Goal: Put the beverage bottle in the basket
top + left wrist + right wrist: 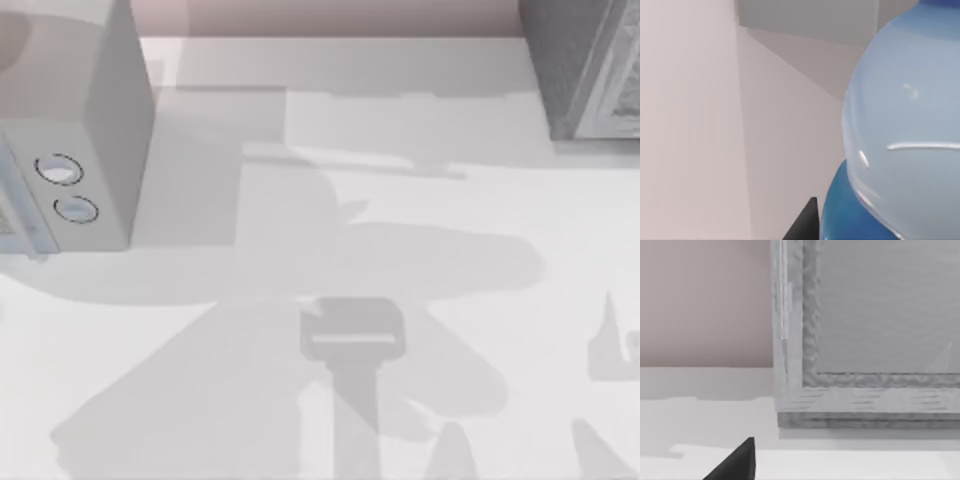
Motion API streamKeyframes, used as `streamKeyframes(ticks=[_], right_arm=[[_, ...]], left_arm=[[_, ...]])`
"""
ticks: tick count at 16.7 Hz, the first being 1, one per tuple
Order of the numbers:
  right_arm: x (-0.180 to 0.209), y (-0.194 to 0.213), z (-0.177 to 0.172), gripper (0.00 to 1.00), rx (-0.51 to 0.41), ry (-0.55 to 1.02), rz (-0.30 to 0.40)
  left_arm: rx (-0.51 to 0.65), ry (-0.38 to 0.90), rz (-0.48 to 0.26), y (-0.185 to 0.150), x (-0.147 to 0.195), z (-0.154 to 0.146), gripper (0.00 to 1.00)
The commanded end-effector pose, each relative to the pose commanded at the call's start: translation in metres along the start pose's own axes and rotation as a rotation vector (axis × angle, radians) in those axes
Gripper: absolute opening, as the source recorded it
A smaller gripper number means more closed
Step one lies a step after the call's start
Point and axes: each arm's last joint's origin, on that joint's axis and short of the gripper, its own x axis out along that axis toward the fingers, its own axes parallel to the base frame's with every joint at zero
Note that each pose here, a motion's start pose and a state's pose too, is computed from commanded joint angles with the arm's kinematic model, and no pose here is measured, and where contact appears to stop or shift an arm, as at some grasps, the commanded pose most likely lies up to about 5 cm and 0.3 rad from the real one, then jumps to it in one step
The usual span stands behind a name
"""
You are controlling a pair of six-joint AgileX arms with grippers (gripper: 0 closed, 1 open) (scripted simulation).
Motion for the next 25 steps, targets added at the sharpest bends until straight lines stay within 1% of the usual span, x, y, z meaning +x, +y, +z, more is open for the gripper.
streamKeyframes(ticks=[3, 11, 18, 25], right_arm=[[0.0, 0.0, 0.0, 1.0, 0.0, 0.0, 0.0], [0.0, 0.0, 0.0, 1.0, 0.0, 0.0, 0.0], [0.0, 0.0, 0.0, 1.0, 0.0, 0.0, 0.0], [0.0, 0.0, 0.0, 1.0, 0.0, 0.0, 0.0]], left_arm=[[0.006, -0.001, 0.008, 0.011, -0.004, -0.005, 0.0], [0.006, 0.0, -0.001, 0.014, 0.001, -0.008, 0.0], [0.002, 0.01, 0.003, 0.019, 0.025, -0.023, 0.0], [0.008, 0.0, 0.008, 0.014, 0.048, -0.04, 0.0]])
